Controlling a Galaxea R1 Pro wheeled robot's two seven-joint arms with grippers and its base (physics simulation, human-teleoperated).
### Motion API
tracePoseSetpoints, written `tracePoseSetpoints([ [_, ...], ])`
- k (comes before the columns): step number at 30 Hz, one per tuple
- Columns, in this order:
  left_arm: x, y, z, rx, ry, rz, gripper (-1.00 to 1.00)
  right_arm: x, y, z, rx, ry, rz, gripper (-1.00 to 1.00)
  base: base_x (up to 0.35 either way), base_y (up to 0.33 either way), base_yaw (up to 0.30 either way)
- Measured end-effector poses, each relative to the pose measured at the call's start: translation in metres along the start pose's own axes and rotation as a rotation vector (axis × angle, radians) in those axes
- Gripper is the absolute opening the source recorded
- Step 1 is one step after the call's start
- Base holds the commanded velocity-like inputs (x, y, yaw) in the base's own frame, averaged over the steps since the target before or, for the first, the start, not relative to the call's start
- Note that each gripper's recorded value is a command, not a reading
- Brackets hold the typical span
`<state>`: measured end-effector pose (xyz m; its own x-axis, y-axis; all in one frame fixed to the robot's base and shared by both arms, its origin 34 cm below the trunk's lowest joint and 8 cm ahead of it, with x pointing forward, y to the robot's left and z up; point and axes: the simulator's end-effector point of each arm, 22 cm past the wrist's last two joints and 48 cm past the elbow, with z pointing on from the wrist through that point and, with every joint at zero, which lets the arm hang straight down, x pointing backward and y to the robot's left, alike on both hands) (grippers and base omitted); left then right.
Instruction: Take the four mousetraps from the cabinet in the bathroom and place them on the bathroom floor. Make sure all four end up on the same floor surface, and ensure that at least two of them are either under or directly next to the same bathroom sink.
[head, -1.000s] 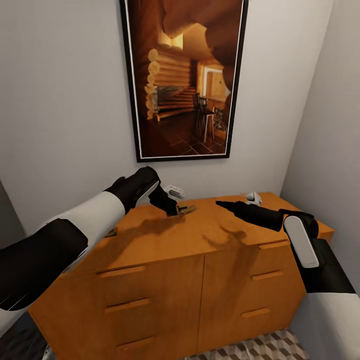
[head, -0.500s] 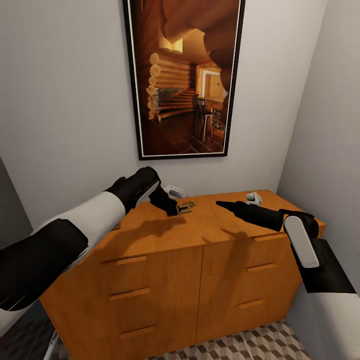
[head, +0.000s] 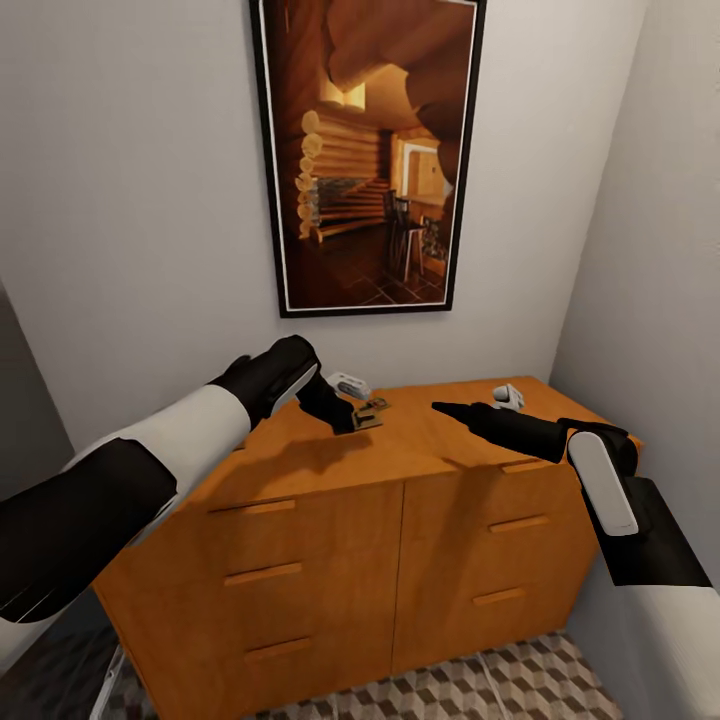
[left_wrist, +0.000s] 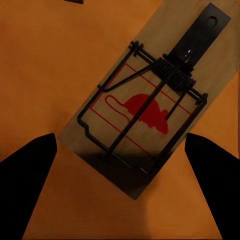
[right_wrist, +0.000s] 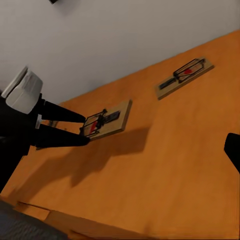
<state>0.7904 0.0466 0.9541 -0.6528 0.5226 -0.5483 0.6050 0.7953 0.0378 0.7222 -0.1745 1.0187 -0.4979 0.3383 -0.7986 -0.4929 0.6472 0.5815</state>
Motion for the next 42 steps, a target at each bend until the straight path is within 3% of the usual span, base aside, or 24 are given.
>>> tracePoseSetpoints([
  [16,0.014,0.004,0.009,0.015,0.024,-0.038,-1.00,0.000,0.000,0.000,0.000,0.000,0.000,1.00,-0.009,0.000,0.000],
  [22,0.012,-0.005,0.010,0.057,0.012,-0.066,-1.00,0.000,-0.003,-0.001,0.006,0.000,-0.001,1.00,-0.124,0.000,0.000],
  [32,0.011,-0.007,0.010,0.069,0.008,-0.074,-1.00,-0.002,-0.006,-0.004,0.015,-0.002,-0.003,1.00,-0.295,0.000,0.000],
  [42,-0.002,-0.014,0.002,0.112,-0.035,-0.107,-1.00,-0.007,-0.016,-0.013,0.040,-0.004,-0.016,1.00,-0.041,0.000,0.000],
])
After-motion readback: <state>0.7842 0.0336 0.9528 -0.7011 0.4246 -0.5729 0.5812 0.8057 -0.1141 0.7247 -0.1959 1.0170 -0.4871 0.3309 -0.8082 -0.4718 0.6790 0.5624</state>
